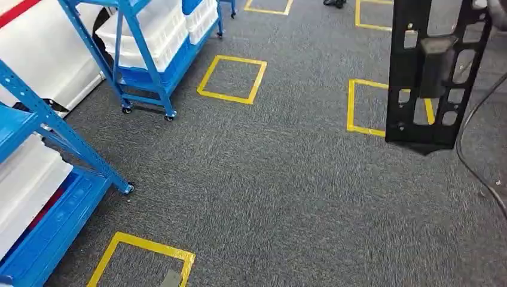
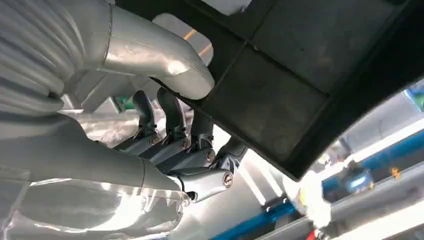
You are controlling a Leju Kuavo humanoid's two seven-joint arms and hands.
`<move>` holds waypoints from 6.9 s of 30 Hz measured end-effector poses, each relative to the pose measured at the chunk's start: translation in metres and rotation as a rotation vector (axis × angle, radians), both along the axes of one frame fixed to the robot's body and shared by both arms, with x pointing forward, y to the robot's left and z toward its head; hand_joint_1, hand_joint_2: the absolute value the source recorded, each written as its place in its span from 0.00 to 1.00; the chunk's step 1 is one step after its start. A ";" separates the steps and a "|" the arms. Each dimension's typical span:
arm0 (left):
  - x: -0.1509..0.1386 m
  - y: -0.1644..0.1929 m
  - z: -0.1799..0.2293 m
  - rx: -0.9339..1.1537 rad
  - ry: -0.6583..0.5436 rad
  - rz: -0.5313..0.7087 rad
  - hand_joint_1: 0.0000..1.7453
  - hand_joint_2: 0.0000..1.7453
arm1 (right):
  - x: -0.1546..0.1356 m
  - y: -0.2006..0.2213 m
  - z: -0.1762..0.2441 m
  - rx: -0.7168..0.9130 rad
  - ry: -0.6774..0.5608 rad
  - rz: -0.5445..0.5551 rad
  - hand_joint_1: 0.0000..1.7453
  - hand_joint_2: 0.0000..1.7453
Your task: Take the parts from the cabinet and place them on the table.
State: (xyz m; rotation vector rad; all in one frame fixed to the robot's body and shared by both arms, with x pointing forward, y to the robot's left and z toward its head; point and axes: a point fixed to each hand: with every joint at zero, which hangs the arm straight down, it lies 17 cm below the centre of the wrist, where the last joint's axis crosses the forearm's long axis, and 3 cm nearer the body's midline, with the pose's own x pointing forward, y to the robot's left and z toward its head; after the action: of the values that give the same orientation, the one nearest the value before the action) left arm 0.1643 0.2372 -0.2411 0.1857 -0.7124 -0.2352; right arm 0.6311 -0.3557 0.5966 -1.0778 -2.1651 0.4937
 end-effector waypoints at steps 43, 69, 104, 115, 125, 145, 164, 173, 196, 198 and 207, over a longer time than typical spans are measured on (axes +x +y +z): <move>0.003 -0.010 0.000 -0.023 0.017 -0.045 0.00 1.00 | -0.003 -0.019 -0.042 -0.027 0.017 -0.047 1.00 1.00; 0.002 -0.018 0.000 -0.035 0.018 -0.064 0.00 1.00 | -0.006 -0.031 -0.030 -0.047 0.026 -0.069 1.00 1.00; -0.007 -0.025 -0.002 -0.054 0.034 -0.067 0.00 1.00 | -0.002 -0.026 -0.031 -0.043 0.024 -0.070 1.00 1.00; -0.009 -0.022 -0.003 -0.049 0.037 -0.068 0.00 1.00 | -0.002 -0.037 -0.030 -0.037 0.029 -0.088 1.00 1.00; -0.005 -0.025 -0.002 -0.057 0.032 -0.072 0.00 1.00 | -0.003 -0.043 -0.029 -0.040 0.024 -0.094 1.00 1.00; -0.006 -0.024 -0.002 -0.053 0.031 -0.073 0.00 1.00 | -0.002 -0.055 -0.053 -0.049 0.031 -0.114 1.00 1.00; 0.002 -0.021 0.000 -0.079 0.024 0.001 0.00 1.00 | -0.004 -0.070 -0.050 -0.049 0.048 -0.134 1.00 1.00; -0.003 -0.019 -0.005 -0.094 0.078 0.037 0.00 1.00 | -0.001 -0.062 -0.053 -0.041 0.049 -0.122 1.00 1.00; -0.015 -0.016 -0.012 -0.073 0.141 0.047 0.00 1.00 | 0.001 -0.060 -0.048 -0.031 0.046 -0.129 1.00 1.00; -0.012 -0.009 -0.012 -0.059 0.138 0.047 0.00 1.00 | -0.001 -0.067 -0.037 -0.035 0.041 -0.148 1.00 1.00; -0.010 -0.009 -0.011 -0.056 0.136 0.046 0.00 1.00 | 0.004 -0.066 -0.029 -0.063 0.085 -0.189 1.00 1.00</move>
State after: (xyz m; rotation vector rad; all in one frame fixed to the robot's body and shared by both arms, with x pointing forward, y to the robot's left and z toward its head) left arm 0.1542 0.2281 -0.2525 0.1309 -0.5782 -0.1819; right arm 0.6352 -0.4214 0.5676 -1.2591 -1.9620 0.5136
